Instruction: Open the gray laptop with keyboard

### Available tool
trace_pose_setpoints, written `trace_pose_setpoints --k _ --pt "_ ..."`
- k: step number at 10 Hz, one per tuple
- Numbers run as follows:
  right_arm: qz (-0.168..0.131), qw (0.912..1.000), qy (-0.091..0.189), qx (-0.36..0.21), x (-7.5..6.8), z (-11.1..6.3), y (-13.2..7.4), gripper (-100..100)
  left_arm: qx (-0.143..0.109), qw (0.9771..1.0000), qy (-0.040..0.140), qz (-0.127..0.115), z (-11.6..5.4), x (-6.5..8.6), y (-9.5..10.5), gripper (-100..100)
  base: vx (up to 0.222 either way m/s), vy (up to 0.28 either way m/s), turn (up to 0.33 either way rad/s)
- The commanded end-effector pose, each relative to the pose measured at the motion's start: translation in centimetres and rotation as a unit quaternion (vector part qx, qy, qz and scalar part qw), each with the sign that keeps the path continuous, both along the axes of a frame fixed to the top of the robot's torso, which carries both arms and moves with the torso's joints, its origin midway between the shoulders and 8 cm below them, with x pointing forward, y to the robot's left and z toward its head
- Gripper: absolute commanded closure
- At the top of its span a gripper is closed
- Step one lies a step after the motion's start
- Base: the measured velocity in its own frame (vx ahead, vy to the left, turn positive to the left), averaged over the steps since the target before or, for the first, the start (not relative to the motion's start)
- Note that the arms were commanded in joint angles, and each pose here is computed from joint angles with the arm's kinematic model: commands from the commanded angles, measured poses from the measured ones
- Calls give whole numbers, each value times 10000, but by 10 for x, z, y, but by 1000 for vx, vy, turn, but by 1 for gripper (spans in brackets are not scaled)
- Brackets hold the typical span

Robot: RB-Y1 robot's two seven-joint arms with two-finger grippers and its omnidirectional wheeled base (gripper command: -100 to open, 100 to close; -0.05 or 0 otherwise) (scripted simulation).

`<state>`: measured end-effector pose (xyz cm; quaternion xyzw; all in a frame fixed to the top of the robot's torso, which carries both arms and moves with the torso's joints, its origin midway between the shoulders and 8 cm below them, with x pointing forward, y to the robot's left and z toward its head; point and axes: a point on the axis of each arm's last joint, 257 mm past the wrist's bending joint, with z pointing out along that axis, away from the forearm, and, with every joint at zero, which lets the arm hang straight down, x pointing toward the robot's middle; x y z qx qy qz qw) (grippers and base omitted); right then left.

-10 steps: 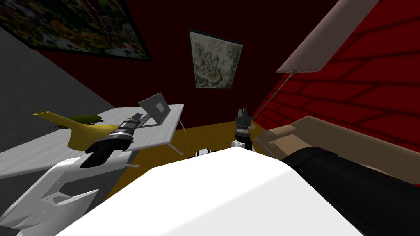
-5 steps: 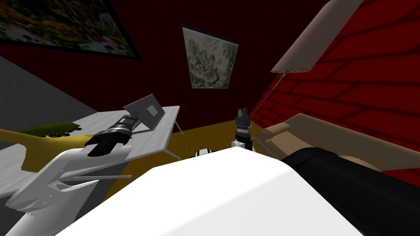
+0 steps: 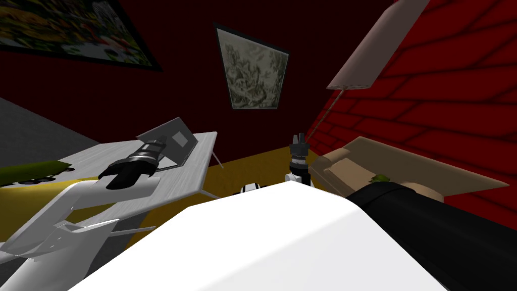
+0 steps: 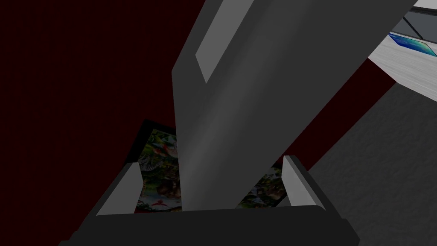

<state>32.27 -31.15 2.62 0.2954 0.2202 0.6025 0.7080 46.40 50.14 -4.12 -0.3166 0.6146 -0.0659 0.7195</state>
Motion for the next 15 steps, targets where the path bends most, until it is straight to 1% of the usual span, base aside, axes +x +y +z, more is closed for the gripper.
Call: trace_pose_setpoints --k 1,2,3,5,7,8,10,11,12,13,15 --pt "0 10000 0 0 0 0 0 0 -1 10000 5 -54 -1 0 -4 100 -3 -12 52" --pt "0 10000 -1 1 0 0 0 0 -360 9993 -61 -33 -1 -1 -2 100 -2 54 -54" --pt "0 10000 -1 0 0 0 0 0 -559 9984 -95 -17 -1 -2 -1 100 -10 104 -49" --pt "0 10000 0 -1 0 0 0 0 -954 9953 -160 10 -2 -3 0 100 -22 101 -50" --pt "0 10000 0 -1 0 0 0 0 -1346 9906 -222 34 -3 -4 1 100 -8 83 -42" --pt "0 10000 0 0 0 0 0 0 -1540 9877 -251 44 -4 -5 2 100 -9 77 -35" --pt "0 10000 0 -1 0 0 0 0 -1925 9808 -306 61 -5 -6 2 100 -13 92 -43" --pt "0 10000 0 -1 0 0 0 0 -1779 9836 -304 41 -3 -6 1 100 -5 42 -16" --pt "0 10000 0 0 0 0 0 0 -2212 9745 -360 73 -12 -8 6 100 -9 59 -40" --pt "0 10000 0 0 0 0 0 0 -2410 9697 -390 87 -16 -9 8 100 -9 82 -46" --pt "0 10000 0 0 0 0 0 0 -2805 9587 -455 117 -25 -12 12 100 -11 65 -37"
